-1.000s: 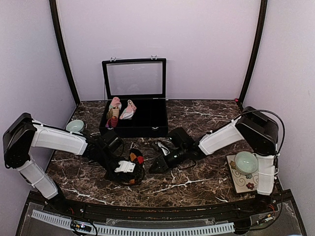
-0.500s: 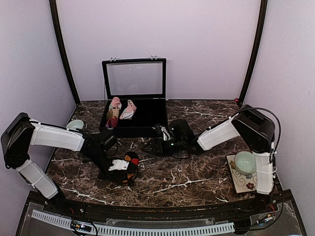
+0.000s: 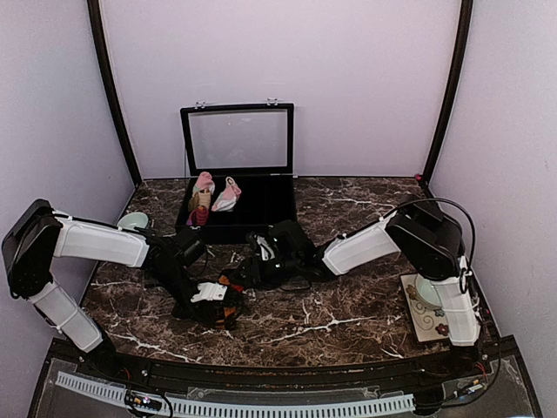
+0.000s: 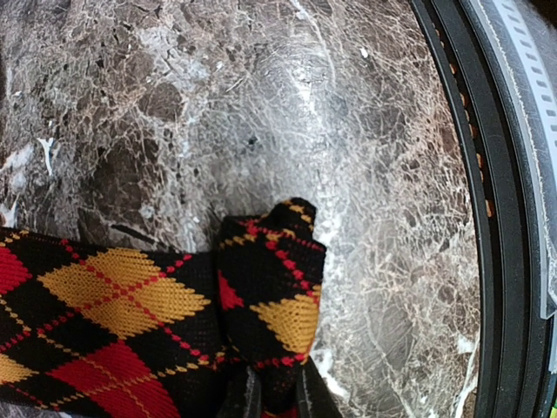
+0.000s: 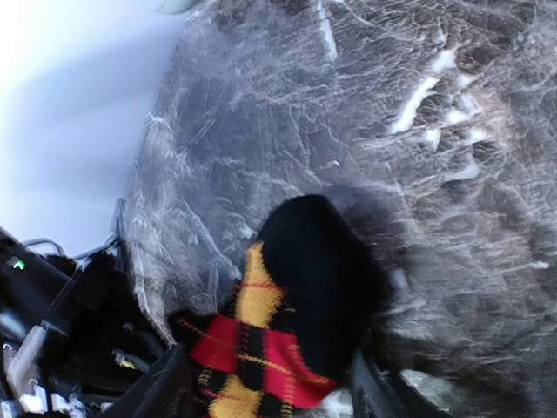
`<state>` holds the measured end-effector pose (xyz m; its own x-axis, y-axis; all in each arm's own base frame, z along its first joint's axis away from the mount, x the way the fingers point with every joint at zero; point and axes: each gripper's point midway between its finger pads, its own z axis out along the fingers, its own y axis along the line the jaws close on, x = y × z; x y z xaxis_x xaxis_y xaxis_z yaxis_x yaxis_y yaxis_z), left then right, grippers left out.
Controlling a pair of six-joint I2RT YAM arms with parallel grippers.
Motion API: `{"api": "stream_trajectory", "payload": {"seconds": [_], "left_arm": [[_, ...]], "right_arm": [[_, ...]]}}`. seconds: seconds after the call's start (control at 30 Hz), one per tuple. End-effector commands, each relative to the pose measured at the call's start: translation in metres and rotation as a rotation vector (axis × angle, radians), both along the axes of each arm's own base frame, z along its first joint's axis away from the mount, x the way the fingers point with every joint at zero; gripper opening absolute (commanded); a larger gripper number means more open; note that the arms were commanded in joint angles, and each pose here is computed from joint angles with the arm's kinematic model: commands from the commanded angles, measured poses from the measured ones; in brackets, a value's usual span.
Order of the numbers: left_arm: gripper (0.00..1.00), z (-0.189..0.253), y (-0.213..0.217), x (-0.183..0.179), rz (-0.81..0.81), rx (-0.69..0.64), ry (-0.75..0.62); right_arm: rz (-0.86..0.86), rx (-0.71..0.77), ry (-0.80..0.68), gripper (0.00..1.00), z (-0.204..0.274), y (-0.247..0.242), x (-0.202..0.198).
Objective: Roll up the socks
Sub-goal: Pick up the sock from the center of the board.
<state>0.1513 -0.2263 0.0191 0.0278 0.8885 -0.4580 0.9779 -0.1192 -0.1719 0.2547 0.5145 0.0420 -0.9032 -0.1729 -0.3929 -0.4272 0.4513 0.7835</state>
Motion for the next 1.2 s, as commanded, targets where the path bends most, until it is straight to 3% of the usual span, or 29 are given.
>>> {"api": "stream_trajectory", "payload": {"seconds": [0.0, 0.1, 0.17, 0.3, 0.4, 0.5, 0.53, 0.57, 0.6, 0.7, 0.73, 0.93, 1.17], "left_arm": [[0.0, -0.021, 0.037, -0.031, 0.009, 0.168, 0.126], [0.0, -0.021, 0.037, -0.031, 0.007, 0.172, 0.125], [0.0, -0.019, 0.036, -0.031, 0.007, 0.165, 0.127], [0.0, -0.018, 0.035, -0.031, 0.013, 0.157, 0.128], [0.0, -0.018, 0.034, -0.031, 0.015, 0.157, 0.134], [0.0, -0.019, 0.035, -0.031, 0.019, 0.16, 0.135], [0.0, -0.018, 0.034, -0.03, 0.018, 0.156, 0.134], [0.0, -0.016, 0.034, -0.03, 0.019, 0.152, 0.133], [0.0, -0.015, 0.033, -0.029, 0.021, 0.147, 0.13], [0.0, -0.013, 0.032, -0.029, 0.021, 0.145, 0.131], [0.0, -0.013, 0.032, -0.028, 0.021, 0.145, 0.129], [0.0, -0.013, 0.03, -0.028, 0.023, 0.138, 0.137], [0.0, -0.011, 0.027, -0.025, 0.027, 0.133, 0.137]], "right_arm": [[-0.129, -0.268, -0.048, 0.55, -0.035, -0.053, 0.025], [-0.224, -0.338, -0.126, 0.57, -0.02, -0.085, 0.046], [-0.294, -0.43, -0.215, 0.97, -0.006, -0.107, 0.059], [-0.424, -0.456, -0.428, 0.99, 0.036, -0.134, 0.065], [-0.596, -0.275, -0.276, 0.99, 0.045, -0.154, 0.079], [-0.492, 0.031, -0.083, 0.99, 0.038, -0.149, 0.066], [-0.468, 0.239, -0.093, 0.99, 0.064, -0.145, 0.066], [-0.44, 0.335, -0.067, 0.99, 0.069, -0.146, 0.061], [-0.403, 0.346, -0.028, 0.88, 0.062, -0.14, 0.058], [-0.305, 0.163, -0.011, 0.06, 0.028, -0.109, 0.049], [-0.275, 0.125, -0.021, 0.0, 0.024, -0.098, 0.044], [-0.051, 0.126, -0.051, 0.0, 0.027, -0.027, 0.01], [-0.003, 0.07, -0.009, 0.0, -0.002, 0.015, 0.006]]}}
